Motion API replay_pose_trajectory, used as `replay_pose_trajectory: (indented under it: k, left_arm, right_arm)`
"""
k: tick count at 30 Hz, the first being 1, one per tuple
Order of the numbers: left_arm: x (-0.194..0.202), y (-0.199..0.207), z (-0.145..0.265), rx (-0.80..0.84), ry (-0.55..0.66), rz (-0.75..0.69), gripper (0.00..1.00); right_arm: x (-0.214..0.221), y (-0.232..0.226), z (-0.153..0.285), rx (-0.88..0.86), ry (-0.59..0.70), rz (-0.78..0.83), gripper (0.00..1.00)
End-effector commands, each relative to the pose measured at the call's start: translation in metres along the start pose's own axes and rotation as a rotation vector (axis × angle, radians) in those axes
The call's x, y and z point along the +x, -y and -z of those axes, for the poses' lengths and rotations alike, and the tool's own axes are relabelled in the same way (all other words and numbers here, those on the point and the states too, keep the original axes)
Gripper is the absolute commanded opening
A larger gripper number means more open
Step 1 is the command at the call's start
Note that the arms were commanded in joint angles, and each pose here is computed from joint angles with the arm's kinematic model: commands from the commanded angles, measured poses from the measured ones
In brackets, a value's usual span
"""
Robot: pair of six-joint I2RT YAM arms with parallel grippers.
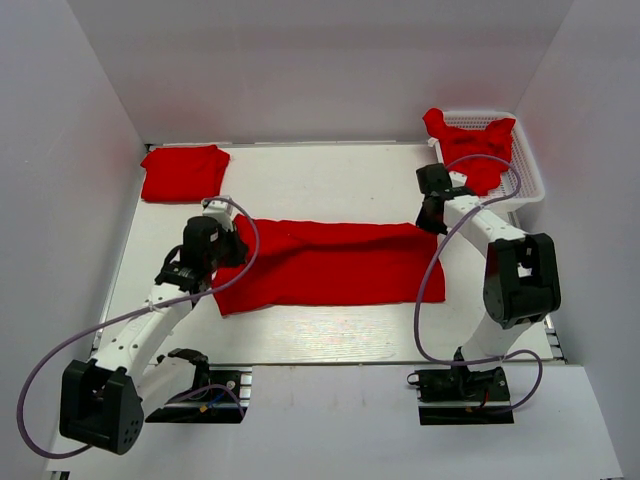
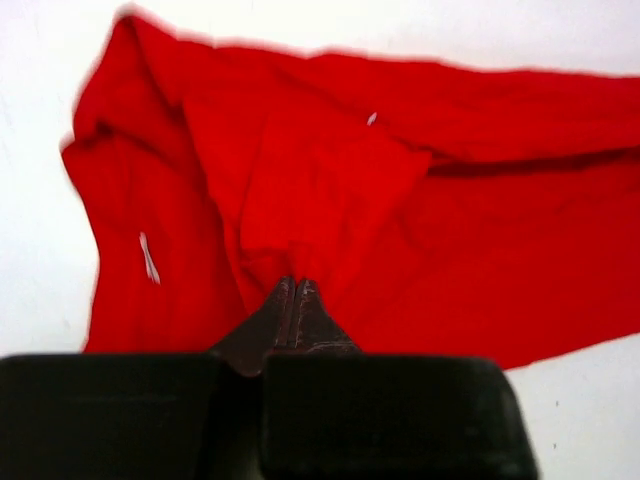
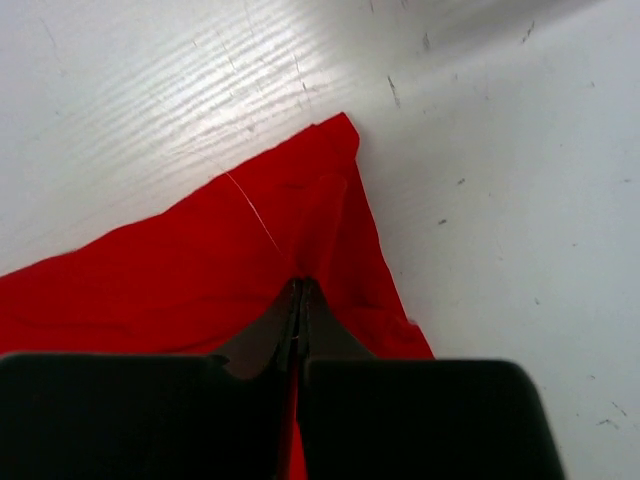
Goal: Fold and stack the t-shirts
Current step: Fold the other side of the tshirt into a rectangle
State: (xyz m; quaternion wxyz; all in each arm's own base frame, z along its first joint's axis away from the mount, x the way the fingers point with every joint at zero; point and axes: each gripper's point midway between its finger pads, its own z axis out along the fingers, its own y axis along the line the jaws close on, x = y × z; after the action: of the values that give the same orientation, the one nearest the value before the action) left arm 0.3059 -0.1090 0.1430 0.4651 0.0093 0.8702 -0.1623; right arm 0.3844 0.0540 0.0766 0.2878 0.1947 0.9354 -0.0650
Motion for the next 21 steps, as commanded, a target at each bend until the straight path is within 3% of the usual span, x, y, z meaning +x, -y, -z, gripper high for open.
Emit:
replay_pose_trajectory:
  k: [1, 10, 21]
  left_arm:
    - [0.015, 0.004, 0.011, 0.018, -0.024, 0.063, 0.00]
    - [0.050, -0.006, 0.025, -0.027, -0.082, 0.141, 0.00]
    - [0.052, -0.003, 0.043, -0.034, -0.100, 0.197, 0.00]
  right_arm:
    - [0.004, 0.010, 0.012, 0.008, -0.002, 0.011, 0.00]
    - [0.031, 0.026, 0.012, 0.035, -0.053, 0.032, 0.00]
    - [0.036, 0.029, 0.015, 0.033, -0.072, 0.042, 0.00]
